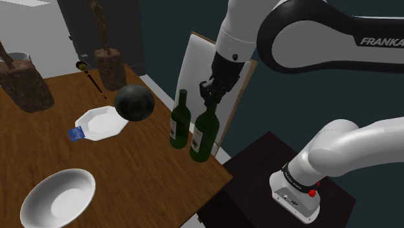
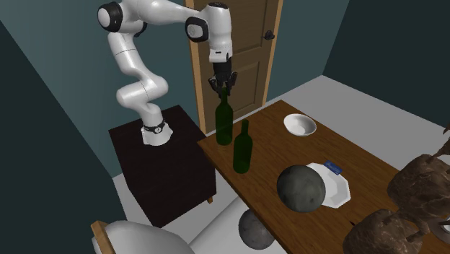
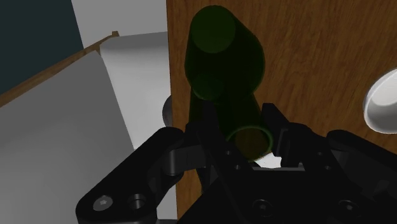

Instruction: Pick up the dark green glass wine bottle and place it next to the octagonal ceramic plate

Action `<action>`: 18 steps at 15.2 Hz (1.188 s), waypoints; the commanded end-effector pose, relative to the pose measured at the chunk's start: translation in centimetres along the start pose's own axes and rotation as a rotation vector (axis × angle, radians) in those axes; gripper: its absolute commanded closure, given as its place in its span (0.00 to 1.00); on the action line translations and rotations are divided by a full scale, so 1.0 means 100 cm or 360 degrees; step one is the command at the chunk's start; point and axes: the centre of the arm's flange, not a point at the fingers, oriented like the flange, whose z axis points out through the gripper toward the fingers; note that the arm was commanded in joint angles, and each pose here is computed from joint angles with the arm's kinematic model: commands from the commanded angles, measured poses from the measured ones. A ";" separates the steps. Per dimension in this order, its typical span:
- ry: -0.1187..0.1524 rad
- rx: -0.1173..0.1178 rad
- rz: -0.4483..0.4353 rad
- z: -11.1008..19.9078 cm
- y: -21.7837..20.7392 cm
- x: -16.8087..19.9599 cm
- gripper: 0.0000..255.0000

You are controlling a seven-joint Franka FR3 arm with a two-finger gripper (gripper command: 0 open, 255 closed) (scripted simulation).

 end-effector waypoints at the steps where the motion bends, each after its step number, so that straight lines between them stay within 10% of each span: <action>1: 0.0000 0.0000 0.0000 -0.011 0.001 0.002 1.00; 18: 0.0000 0.0000 0.0000 -0.100 0.002 0.014 1.00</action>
